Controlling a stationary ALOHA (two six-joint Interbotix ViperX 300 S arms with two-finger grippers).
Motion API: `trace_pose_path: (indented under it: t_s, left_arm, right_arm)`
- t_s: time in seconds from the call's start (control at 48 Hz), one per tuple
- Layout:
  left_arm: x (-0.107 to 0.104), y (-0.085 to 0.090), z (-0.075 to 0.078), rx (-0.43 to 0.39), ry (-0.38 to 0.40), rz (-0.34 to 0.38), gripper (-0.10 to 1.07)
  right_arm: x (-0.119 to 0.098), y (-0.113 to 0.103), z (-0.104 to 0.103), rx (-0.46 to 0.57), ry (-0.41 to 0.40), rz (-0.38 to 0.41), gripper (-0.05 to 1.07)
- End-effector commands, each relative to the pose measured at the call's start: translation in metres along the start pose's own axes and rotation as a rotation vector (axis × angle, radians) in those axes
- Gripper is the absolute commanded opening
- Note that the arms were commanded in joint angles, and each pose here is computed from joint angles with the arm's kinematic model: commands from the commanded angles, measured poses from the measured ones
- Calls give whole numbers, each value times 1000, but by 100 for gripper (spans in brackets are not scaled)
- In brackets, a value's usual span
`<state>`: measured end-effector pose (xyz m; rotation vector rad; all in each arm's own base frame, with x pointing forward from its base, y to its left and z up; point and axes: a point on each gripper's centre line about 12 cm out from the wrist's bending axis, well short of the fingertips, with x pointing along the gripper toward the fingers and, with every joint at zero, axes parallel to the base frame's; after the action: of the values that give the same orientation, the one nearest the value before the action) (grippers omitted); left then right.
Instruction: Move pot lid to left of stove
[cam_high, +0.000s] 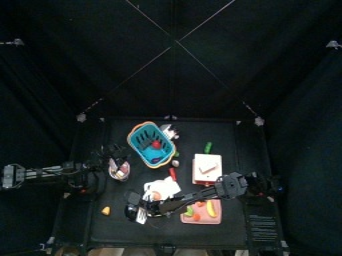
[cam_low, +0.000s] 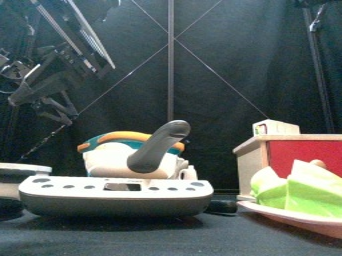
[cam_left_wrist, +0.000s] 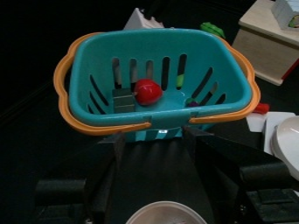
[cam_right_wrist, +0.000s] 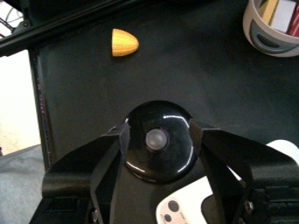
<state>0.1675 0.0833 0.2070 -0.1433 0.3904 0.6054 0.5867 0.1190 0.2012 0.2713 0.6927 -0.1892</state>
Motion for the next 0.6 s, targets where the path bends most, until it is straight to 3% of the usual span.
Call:
trace_pose_path:
  t_s: [0.0,0.188,0.396,0.583]
  left_arm:
    - [0,0,6,-4,-12,1,91]
    - [0,-1,6,-3,-12,-2,91]
    - [0,0,6,-2,-12,-1,91]
    - [0,-1,6,-1,-14,-1,91]
  right_arm:
    - [-25,-2,24,24,-40,3,90]
    - [-28,-16,22,55,16,-53,90]
    - [-39,-18,25,61,18,-61,90]
    - [-56,-33,29,81,26,-83,90]
